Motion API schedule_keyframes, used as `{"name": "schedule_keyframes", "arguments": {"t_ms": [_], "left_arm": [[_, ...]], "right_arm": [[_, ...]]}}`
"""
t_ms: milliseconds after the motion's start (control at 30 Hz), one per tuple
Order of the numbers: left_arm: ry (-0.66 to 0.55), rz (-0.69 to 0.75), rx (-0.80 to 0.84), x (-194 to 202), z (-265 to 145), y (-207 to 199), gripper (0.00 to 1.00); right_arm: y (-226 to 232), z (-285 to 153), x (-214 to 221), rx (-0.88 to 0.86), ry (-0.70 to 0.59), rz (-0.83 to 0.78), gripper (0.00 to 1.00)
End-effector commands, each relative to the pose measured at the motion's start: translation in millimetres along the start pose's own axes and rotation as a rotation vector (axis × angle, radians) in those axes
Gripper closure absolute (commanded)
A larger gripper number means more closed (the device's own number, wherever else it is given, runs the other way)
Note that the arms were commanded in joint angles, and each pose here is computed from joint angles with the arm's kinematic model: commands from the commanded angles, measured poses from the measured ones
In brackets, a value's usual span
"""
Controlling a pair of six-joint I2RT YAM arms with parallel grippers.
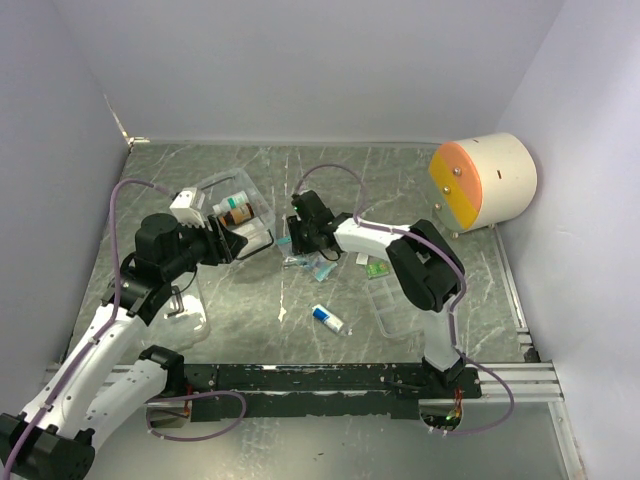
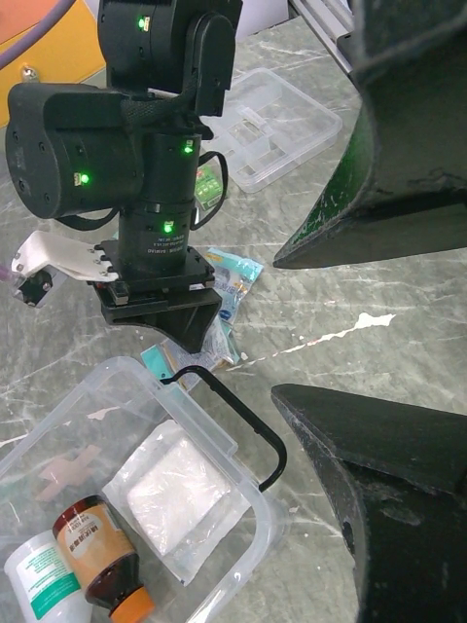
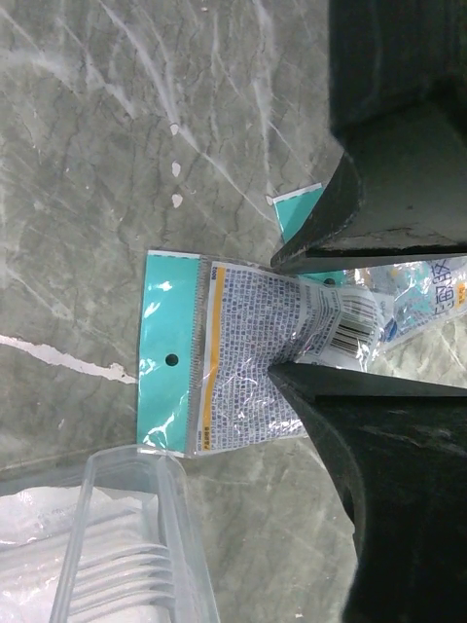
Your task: Organize the medicine kit
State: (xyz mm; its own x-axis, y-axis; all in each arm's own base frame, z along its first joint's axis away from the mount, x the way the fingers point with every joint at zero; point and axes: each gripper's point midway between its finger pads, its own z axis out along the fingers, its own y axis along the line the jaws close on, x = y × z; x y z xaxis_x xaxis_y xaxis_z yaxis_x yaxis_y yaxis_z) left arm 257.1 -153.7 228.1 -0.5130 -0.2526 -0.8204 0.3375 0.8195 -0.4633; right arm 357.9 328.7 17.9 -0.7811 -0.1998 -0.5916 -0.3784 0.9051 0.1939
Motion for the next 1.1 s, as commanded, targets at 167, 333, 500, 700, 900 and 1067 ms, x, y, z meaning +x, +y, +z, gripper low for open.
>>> {"name": "schedule_keyframes", "arguments": {"t_ms": [167,333,500,700,900,1067], "left_arm": [[-0.04,0.014,-0.001,-13,-2,-4,0.36],[-0.052,0.001,-0.044,-14,-4,4,0.27],[-0.077,-0.013,-0.1,-15,-10,13,0.14],[-0.034,-0.029,-0.084,-5,-10,11,0.0],[0.075,-0.073,0.124,2,2,-29,0.11],[0.195,-0.169,0.241,9,18,-53,0.22]], "right_arm": [[-29,18,56,0.142,0.19,-0.083,0.61],[-21,9,39,0.131,0.11,-0.055,0.84],[-6,-15,3,0.07,-0.067,0.025,0.89],[-1,-62,-31,0.036,-0.233,0.113,0.89],[23,-111,-46,-0.115,-0.305,0.143,0.88],[57,-143,-48,-0.284,-0.325,0.111,0.86]]}}
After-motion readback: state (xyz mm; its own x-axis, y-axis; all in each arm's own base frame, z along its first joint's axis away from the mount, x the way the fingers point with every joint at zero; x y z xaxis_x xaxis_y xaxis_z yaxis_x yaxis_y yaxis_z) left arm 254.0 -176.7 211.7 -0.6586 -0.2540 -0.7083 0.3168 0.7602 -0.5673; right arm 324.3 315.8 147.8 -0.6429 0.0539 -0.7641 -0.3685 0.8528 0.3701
